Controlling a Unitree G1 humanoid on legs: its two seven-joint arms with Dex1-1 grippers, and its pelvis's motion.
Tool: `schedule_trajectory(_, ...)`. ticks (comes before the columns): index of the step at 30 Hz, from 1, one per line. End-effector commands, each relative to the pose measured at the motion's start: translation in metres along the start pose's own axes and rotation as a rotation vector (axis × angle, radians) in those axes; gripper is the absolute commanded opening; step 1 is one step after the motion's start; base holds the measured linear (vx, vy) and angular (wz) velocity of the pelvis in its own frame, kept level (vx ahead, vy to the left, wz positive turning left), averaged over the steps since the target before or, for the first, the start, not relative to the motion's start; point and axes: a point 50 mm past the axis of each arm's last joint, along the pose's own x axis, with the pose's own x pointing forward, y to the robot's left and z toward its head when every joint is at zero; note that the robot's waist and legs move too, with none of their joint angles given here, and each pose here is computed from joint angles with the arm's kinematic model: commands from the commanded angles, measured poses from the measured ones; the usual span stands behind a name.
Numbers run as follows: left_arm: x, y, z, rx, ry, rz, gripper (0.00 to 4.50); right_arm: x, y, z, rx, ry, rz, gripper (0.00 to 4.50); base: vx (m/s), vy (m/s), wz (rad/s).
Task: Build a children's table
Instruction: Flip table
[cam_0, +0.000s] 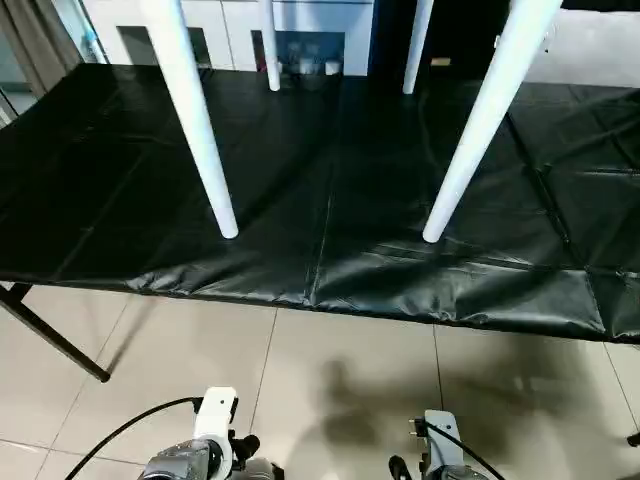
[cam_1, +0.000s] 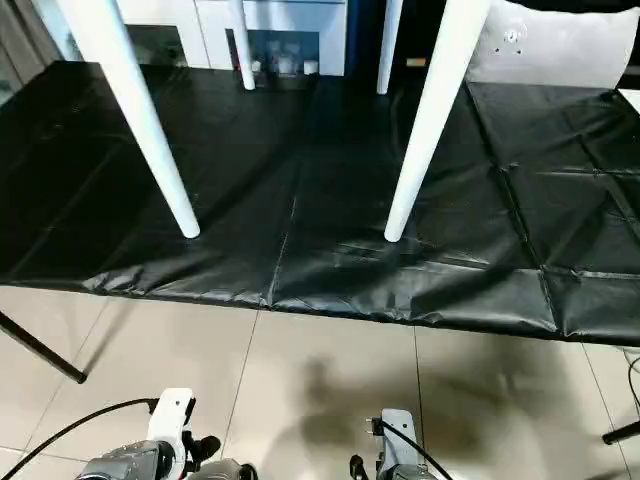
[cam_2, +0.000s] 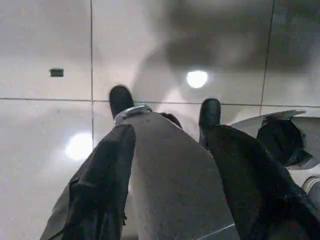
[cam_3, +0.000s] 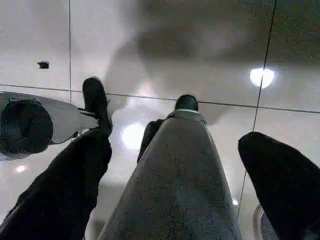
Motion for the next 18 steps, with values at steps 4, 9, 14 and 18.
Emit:
schedule_trajectory(4,-0.0004,0.0013,-0.0017,0.000,0.011,-0.001,2.70,0.0000,0.0000,-0.0014,-0.004,0.008,0.001,4.50,0.000,0.000,0.00)
schedule_trajectory(9,-0.0004,0.0013,-0.0017,0.000,0.011,-0.001,2.70,0.0000,0.0000,-0.0014,-0.004,0.008,0.001,4.50,0.000,0.000,0.00)
schedule_trajectory(14,-0.0004,0.0013,-0.0017,0.000,0.011,-0.001,2.70,0.0000,0.0000,-0.0014,-0.004,0.008,0.001,4.50,0.000,0.000,0.00)
schedule_trajectory(18,-0.0004,0.0013,-0.0017,0.000,0.011,-0.001,2.70,0.0000,0.0000,-0.0014,-0.004,0.008,0.001,4.50,0.000,0.000,0.00)
